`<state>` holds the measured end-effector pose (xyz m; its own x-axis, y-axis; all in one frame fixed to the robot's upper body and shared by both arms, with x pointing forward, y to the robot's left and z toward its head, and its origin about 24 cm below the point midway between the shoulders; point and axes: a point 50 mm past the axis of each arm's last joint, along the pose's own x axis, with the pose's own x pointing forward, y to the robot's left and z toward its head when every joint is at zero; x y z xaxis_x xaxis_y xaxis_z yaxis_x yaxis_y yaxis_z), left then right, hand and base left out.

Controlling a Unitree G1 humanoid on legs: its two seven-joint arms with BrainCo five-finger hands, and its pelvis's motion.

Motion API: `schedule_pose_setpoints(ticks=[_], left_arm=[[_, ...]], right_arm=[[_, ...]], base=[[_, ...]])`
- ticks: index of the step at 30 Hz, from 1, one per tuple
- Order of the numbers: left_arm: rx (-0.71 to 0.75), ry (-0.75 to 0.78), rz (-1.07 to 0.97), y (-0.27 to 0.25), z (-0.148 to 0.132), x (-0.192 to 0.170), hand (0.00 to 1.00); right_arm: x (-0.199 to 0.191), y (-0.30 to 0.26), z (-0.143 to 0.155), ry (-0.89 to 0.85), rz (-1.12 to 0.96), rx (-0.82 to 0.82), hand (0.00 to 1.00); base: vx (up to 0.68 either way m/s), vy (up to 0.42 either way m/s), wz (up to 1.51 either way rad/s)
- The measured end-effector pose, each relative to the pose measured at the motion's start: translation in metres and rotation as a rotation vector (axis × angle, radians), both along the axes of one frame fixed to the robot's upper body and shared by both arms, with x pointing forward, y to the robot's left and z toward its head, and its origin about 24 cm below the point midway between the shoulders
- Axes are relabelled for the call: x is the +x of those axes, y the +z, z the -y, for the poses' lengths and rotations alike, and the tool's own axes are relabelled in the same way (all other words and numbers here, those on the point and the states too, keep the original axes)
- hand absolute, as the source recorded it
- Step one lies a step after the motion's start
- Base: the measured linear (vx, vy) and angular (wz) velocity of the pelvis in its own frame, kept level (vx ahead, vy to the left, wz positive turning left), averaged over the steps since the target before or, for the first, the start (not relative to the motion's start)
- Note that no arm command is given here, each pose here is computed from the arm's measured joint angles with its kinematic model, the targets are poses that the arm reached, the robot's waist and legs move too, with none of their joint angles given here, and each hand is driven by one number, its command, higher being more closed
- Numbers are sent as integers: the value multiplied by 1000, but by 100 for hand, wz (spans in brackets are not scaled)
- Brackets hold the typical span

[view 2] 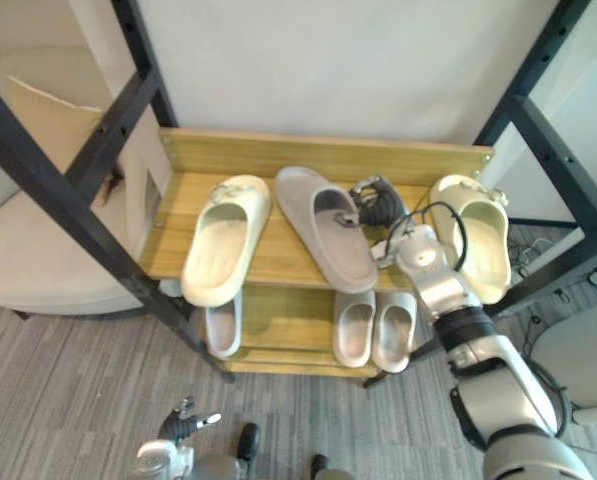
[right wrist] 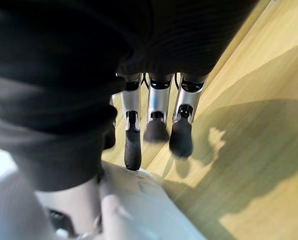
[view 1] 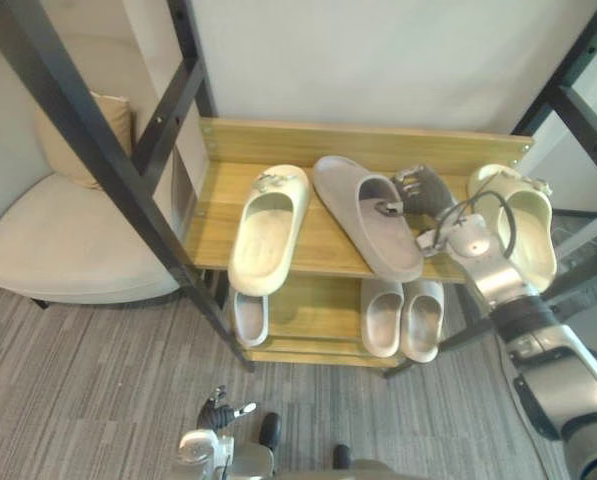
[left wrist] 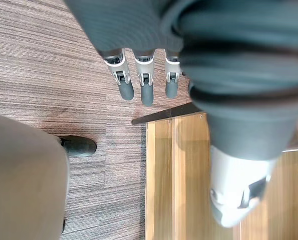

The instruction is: Organize the slippers on the shoe rack

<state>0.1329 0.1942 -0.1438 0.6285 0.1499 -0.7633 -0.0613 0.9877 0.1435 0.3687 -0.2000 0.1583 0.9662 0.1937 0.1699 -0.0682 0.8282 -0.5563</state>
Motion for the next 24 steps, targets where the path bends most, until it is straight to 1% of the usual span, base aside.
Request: schedule_pose_setpoints(ticks=[4,9,12,15,17,24], left_arm=[[0,0,2,0,0,0,0],[1,3,-4,0,-1,-1,0],[2,10,-15,-1,-2,-3,0],[3,12,-30,-2,-3,-5,0],[2,13,-32,-2,-3,-6,0],[-1,14,-50,-4,-2,-11,0]], right_arm=[[-11,-6,4,-11,16,59,100],[-27,-7,2,14,54,87,100],[-39,0,0,27,116,108,100],[-50,10,-1,29,190,162,100],[-64,16,1,40,253,187,100],[-90,30,0,88,365,277,100]], base=[[0,0,0],[0,0,-1],[0,0,-4],[-10,-4,-5],[-13,-5,-7],[-7,-7,-7]])
